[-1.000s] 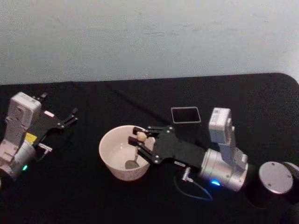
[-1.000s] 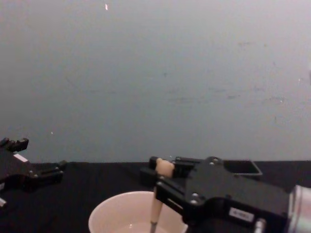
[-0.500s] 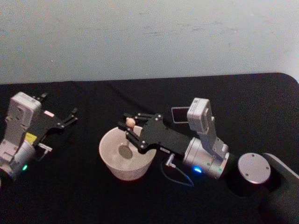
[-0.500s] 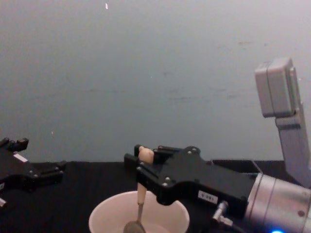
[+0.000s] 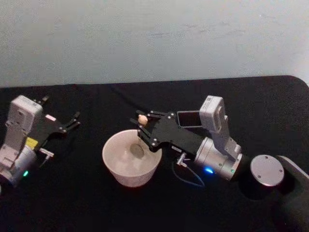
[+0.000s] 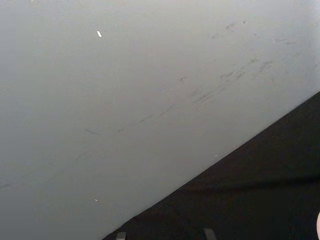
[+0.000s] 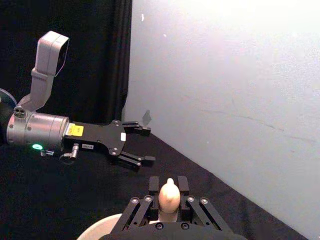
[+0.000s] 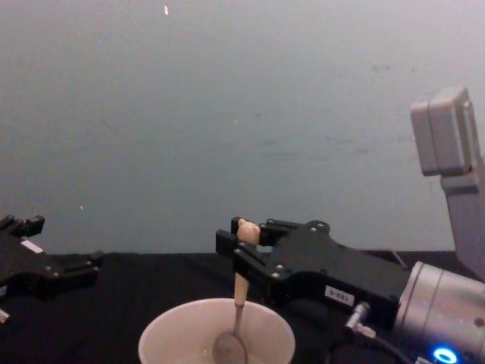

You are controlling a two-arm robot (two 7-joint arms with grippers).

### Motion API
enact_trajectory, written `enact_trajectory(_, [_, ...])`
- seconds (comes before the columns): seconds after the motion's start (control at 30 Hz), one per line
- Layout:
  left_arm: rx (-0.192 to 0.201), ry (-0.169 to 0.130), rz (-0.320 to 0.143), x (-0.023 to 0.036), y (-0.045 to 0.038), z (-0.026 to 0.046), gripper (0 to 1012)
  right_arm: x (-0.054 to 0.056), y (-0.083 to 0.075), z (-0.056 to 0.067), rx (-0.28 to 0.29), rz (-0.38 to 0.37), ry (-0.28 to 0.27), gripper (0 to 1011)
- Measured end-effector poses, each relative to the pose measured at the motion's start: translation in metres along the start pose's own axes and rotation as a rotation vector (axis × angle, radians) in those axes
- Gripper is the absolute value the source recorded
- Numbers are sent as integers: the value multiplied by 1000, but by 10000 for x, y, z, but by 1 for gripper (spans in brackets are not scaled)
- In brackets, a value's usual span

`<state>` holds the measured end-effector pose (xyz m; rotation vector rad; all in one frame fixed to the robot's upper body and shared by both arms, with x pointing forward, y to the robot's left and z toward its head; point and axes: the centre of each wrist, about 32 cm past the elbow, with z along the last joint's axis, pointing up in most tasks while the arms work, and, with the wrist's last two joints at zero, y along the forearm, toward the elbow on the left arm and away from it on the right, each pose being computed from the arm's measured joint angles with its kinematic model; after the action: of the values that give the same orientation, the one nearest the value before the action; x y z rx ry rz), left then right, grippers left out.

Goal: Pick up the stirring spoon with one hand, stir inside the cup, then place it back in its original position.

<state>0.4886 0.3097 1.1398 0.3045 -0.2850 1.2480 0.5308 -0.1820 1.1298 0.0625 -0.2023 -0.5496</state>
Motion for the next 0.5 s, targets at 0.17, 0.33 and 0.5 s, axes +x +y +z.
enact_trajectory(0.17, [0, 0, 0, 0, 0, 0, 1001, 6, -6, 5, -1, -4, 2, 213])
enact_trajectory(0.33, [0, 0, 0, 0, 0, 0, 1001, 25, -27, 8, -4, -10, 1, 213])
enact_trajectory(0.5, [0, 0, 0, 0, 0, 0, 1001, 54, -102, 26, -4, -17, 5, 213])
